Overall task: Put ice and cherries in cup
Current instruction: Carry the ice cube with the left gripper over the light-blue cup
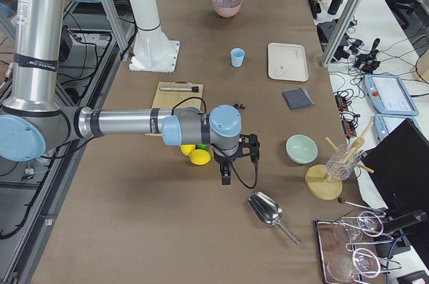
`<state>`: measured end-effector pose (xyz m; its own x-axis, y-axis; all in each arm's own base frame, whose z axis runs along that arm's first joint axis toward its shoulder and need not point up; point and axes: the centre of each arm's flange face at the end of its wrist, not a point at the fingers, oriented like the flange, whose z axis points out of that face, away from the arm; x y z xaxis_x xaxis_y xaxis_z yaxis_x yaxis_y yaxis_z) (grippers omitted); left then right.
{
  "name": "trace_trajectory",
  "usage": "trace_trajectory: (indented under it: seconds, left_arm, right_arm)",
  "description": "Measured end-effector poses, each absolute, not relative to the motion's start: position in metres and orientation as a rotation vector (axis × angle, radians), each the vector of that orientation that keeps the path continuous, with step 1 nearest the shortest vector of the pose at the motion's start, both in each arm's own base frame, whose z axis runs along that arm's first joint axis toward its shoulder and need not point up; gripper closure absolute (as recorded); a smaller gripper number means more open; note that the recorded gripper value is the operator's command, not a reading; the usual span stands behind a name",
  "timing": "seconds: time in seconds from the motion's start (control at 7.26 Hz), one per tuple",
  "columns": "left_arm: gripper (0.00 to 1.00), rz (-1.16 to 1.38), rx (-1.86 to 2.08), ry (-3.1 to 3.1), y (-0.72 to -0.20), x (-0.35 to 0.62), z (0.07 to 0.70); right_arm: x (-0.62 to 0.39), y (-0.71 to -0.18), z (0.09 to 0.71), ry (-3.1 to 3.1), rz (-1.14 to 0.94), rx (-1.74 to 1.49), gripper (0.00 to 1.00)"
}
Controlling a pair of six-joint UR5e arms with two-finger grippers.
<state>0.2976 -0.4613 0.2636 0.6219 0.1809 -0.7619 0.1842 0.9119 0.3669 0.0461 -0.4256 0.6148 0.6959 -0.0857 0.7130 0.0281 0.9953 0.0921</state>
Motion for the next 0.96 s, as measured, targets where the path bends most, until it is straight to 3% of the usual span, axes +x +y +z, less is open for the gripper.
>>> trace_trajectory:
  seconds: [0.41, 0.69, 0.96]
  left_arm:
    - [1.00, -0.062, 0.468, 1.046, -0.433, 0.420, 0.157]
    - [1.00, -0.100, 0.477, 1.089, -0.402, 0.490, 0.141]
    - [1.00, -0.130, 0.510, 1.111, -0.405, 0.536, 0.151]
  right_arm:
    - [0.045, -0.426, 0.610, -0.816, -0.068, 0.083, 0.00]
    - [0.044, -0.427, 0.608, -0.819, -0.069, 0.085, 0.00]
    - [0.044, -0.427, 0.605, -0.821, -0.070, 0.091, 0.00]
